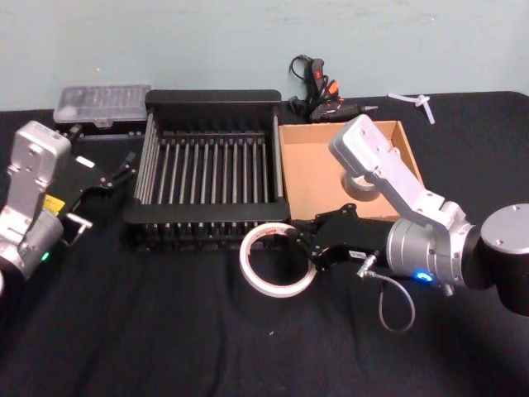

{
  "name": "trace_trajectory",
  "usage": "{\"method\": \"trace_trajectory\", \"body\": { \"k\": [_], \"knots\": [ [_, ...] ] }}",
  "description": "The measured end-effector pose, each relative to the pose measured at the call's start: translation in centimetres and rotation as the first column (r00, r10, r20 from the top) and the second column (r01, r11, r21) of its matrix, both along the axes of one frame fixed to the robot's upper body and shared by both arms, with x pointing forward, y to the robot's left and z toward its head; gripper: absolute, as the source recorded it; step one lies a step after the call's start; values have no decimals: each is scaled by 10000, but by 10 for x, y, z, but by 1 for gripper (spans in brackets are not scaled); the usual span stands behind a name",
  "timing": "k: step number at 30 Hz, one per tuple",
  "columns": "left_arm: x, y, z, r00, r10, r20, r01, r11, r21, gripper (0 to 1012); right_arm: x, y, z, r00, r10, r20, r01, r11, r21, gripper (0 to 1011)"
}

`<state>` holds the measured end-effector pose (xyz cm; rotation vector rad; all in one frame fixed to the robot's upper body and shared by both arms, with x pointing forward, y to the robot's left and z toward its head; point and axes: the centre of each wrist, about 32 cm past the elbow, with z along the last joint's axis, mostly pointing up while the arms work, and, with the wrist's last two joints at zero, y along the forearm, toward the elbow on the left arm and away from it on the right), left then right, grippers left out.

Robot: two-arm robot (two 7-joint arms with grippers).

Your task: Pick up the white tape and place it into the black box , Pick up the silver tape and place it into the brown box.

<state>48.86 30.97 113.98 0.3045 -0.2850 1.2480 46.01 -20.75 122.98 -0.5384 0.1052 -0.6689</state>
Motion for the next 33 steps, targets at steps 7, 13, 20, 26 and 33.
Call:
{"method": "trace_trajectory", "body": {
  "k": [7, 13, 20, 26, 33],
  "knots": [
    [0, 0, 0, 10000, 0, -1, 0, 10000, 0, 1002, 1, -3, 10, 9984, -138, 549, 129, 9998, 160, 95],
    [0, 0, 0, 10000, 0, 0, 0, 10000, 1, 1002, 8, -4, 17, 9940, -316, 1050, 285, 9991, 309, 95],
    [0, 0, 0, 10000, 0, 0, 0, 10000, 0, 1001, 25, -4, 22, 9846, -586, 1650, 513, 9975, 481, 95],
    [0, 0, 0, 10000, 0, 0, 0, 10000, 0, 1001, 39, 0, 21, 9739, -675, 2168, 582, 9971, 486, 95],
    [0, 0, 0, 10000, 0, 0, 0, 10000, 0, 1001, 59, 9, 14, 9559, -708, 2852, 614, 9972, 415, 95]
  ]
}}
